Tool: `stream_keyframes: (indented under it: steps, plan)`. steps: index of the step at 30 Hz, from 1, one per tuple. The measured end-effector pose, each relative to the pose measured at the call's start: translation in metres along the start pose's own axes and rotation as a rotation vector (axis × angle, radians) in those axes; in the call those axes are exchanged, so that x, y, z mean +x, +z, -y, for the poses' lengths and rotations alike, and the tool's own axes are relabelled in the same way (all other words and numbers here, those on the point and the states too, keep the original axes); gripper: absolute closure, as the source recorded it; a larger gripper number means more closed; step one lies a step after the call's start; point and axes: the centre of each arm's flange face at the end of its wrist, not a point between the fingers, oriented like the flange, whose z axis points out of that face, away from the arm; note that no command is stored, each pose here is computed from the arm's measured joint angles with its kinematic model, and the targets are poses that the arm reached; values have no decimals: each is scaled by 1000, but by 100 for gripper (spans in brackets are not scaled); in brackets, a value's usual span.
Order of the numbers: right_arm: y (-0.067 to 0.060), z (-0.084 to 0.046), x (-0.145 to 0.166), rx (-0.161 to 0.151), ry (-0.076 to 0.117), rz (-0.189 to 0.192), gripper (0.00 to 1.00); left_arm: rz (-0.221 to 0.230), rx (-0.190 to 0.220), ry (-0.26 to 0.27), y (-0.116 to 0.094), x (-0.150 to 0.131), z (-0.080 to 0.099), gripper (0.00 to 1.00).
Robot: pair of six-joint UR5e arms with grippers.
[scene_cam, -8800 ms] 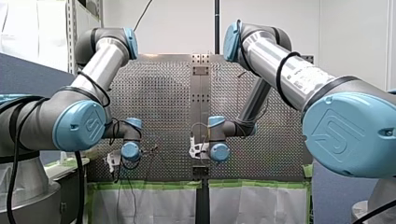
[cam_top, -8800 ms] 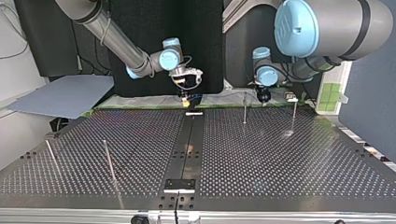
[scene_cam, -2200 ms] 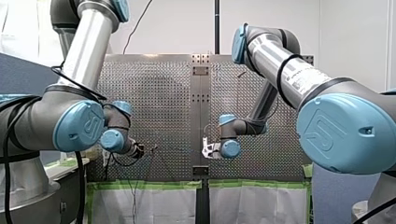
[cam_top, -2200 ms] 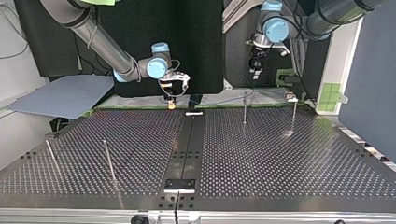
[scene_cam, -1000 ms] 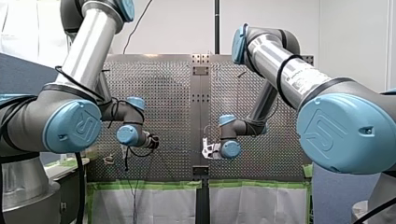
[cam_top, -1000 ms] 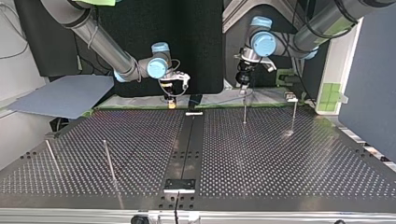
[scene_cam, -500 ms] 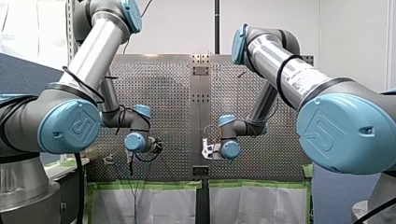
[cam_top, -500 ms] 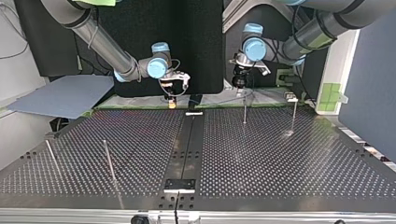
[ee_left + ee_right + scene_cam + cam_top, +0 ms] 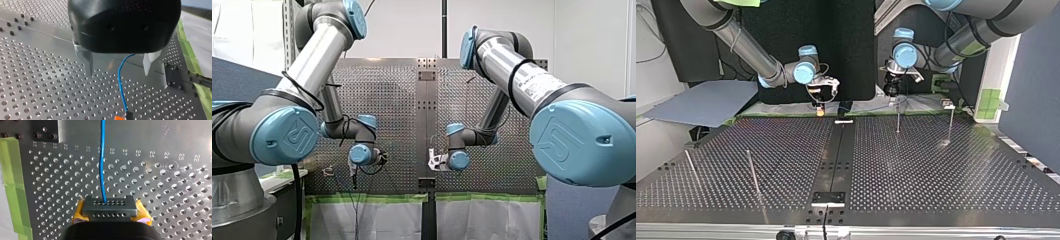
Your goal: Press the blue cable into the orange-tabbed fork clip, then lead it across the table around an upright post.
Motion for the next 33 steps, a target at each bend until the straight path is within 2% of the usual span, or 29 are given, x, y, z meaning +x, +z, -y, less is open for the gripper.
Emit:
stream_keyframes:
  steps: [7,12,18,28,33]
  plan:
    - [0,0,-1,1,-1,1,100,-4,-6,14,16,13,4,0]
    - [0,0,-1,1,-2,2,100,0,-45,31,32,20,2,0]
    - [0,0,-1,1,-4,3,100,40,-89,36,51,9,2,0]
    - [-1,0,-3,2,-7,12,100,42,-92,59,52,10,6,0]
    - [-2,0,-2,0,-9,21,100,29,-92,82,56,22,9,0]
